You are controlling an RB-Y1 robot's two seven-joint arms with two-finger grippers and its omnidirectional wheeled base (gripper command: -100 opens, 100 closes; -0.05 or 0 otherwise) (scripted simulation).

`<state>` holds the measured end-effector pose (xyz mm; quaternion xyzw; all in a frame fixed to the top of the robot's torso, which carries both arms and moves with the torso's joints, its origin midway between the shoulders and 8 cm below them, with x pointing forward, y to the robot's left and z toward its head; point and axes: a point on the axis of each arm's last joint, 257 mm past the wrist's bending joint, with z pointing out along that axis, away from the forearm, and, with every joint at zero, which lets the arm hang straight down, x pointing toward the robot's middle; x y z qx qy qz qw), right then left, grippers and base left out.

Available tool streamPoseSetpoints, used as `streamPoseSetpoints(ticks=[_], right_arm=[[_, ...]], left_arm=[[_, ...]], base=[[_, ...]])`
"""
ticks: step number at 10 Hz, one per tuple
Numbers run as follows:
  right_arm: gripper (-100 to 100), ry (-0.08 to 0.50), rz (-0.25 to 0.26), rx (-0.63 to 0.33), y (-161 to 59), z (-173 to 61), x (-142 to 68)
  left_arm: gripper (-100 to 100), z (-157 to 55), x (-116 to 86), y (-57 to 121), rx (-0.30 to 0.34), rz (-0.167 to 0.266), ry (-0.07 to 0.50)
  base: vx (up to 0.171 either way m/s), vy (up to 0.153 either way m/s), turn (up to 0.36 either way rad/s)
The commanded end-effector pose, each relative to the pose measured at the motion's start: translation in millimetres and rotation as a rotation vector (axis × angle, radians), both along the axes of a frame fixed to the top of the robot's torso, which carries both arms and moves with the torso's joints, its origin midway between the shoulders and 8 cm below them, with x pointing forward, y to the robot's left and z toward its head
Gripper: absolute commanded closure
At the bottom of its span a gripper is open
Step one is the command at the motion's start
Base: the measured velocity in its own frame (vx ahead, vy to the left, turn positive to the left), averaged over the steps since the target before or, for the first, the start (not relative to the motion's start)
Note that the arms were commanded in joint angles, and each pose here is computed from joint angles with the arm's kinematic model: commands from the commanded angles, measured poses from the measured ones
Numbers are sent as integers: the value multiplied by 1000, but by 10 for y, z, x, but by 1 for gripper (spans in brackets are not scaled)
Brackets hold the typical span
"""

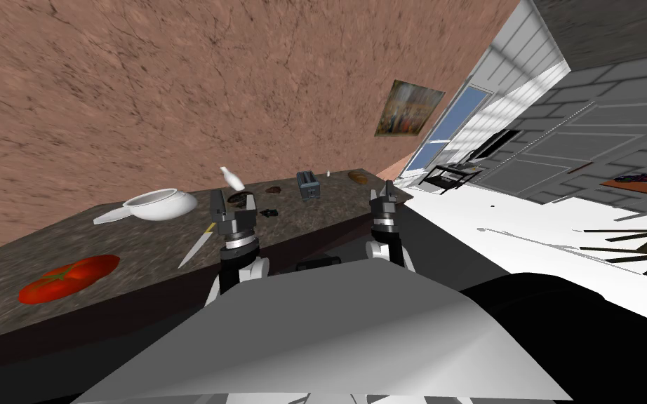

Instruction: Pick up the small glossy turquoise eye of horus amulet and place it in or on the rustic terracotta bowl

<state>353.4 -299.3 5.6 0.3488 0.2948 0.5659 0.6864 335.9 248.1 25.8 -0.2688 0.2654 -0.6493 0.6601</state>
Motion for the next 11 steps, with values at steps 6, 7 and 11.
streamPoseSetpoints(ticks=[6,7,11], right_arm=[[0,0,0,0,0,0,0],[0,0,0,0,0,0,0],[0,0,0,0,0,0,0]], left_arm=[[-100,-411,424,117,155,56,109],[-100,-475,488,159,171,70,126],[-100,-767,763,392,226,139,205]], base=[[-23,-74,45],[-26,-48,16],[-26,-37,3]])
